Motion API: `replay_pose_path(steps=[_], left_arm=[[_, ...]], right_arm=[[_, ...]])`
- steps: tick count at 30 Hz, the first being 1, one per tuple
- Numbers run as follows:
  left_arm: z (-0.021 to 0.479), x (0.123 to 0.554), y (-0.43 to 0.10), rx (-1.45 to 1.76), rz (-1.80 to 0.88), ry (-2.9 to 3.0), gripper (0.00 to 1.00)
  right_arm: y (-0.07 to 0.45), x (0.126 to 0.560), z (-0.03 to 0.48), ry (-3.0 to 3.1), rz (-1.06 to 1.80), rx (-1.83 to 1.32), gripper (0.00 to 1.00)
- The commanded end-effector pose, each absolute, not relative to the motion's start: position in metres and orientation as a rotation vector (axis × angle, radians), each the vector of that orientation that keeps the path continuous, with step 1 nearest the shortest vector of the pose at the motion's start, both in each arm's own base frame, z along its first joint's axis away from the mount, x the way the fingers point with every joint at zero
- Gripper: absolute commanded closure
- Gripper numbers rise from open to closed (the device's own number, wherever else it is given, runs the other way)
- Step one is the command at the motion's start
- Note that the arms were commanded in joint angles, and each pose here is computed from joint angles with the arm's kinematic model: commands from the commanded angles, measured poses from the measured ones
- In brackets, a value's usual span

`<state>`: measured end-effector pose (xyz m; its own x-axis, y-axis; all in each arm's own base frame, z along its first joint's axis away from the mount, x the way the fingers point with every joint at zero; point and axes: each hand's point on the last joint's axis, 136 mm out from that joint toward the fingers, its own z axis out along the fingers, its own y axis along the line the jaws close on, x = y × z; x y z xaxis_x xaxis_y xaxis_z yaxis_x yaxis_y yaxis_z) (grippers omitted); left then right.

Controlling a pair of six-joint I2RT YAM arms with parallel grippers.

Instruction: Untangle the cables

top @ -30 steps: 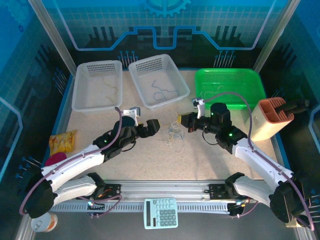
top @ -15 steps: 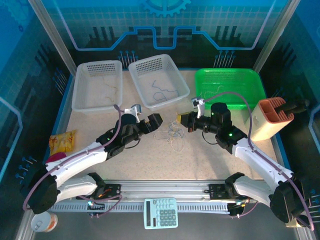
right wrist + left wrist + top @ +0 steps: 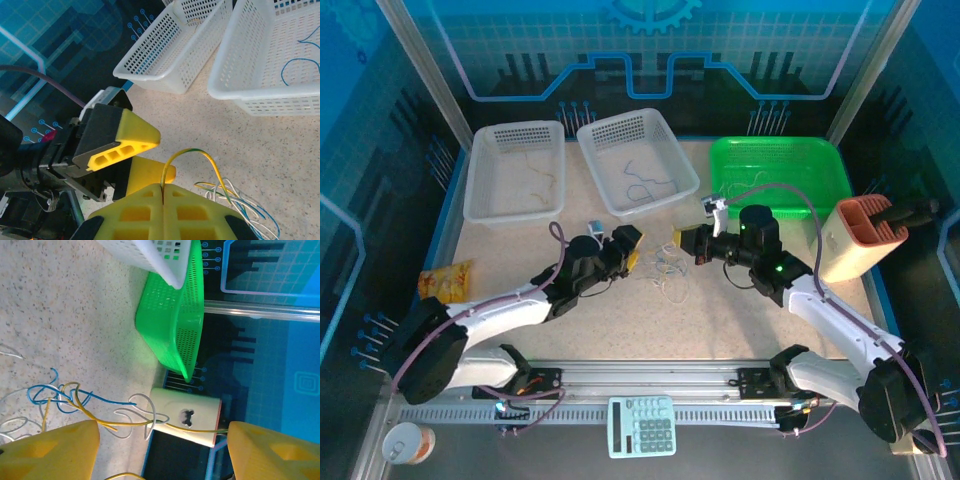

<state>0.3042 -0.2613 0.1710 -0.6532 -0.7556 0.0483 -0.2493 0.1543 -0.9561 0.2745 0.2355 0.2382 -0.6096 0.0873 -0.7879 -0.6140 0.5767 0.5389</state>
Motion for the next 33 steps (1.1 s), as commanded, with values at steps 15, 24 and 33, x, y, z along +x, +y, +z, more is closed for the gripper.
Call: replay_pose_path(steps=[15,24,33], left_arm=[[0.154,0.319,-0.291,-1.094,-1.703,1.913,0.43],[0.145,0.316,-0.293,-1.101,-1.687,1.925,0.4],[0.136,0.323,-0.295,-1.089,-1.664,1.914,0.78]], right_arm=[[0.231,0.277,0.241,1.96,1.056,-0.418,1.0],[0.231,0.279,0.241,1.959,1.056,-0.415,1.0],[0.227,0.276,0.239,1.96,1.056,-0.408,1.0]])
